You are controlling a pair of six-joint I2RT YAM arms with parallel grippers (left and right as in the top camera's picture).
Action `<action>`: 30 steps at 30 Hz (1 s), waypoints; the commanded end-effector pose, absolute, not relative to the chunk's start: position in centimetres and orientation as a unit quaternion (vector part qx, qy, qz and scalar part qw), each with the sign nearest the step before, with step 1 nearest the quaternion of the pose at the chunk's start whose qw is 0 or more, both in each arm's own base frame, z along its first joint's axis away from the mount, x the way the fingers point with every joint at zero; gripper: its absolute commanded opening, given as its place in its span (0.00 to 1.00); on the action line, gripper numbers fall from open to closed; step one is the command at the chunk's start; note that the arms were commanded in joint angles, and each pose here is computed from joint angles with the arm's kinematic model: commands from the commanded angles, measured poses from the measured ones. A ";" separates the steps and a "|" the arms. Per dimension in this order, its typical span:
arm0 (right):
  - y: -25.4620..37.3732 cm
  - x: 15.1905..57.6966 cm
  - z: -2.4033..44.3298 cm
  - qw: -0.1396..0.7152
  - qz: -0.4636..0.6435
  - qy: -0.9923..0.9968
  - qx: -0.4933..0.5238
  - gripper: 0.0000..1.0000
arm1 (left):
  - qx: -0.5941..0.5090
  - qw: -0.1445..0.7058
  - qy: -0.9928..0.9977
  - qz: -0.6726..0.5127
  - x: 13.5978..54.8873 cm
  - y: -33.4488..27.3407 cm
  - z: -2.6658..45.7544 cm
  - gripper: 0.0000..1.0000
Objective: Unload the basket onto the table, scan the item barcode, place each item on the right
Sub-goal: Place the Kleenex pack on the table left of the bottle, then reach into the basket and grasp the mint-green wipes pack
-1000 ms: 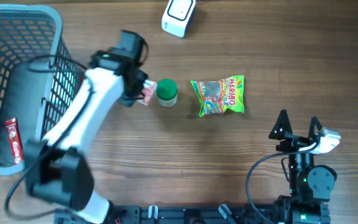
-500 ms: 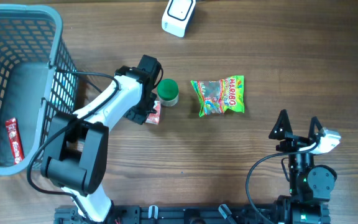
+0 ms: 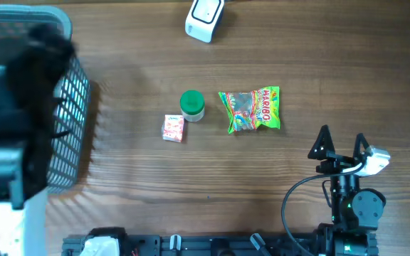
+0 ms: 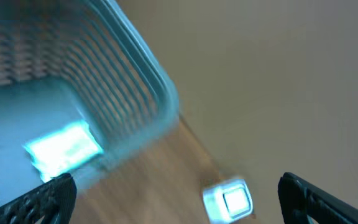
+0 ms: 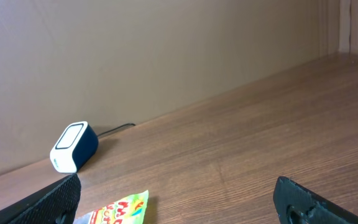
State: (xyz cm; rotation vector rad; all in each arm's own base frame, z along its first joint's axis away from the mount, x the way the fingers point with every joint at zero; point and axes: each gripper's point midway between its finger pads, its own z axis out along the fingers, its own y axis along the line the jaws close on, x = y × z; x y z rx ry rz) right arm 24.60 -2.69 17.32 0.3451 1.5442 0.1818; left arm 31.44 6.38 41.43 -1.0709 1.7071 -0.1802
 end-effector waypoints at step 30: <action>-2.9 24.5 17.6 0.704 0.074 0.689 0.154 1.00 | -0.586 0.043 0.804 -0.090 36.0 15.3 0.8 0.04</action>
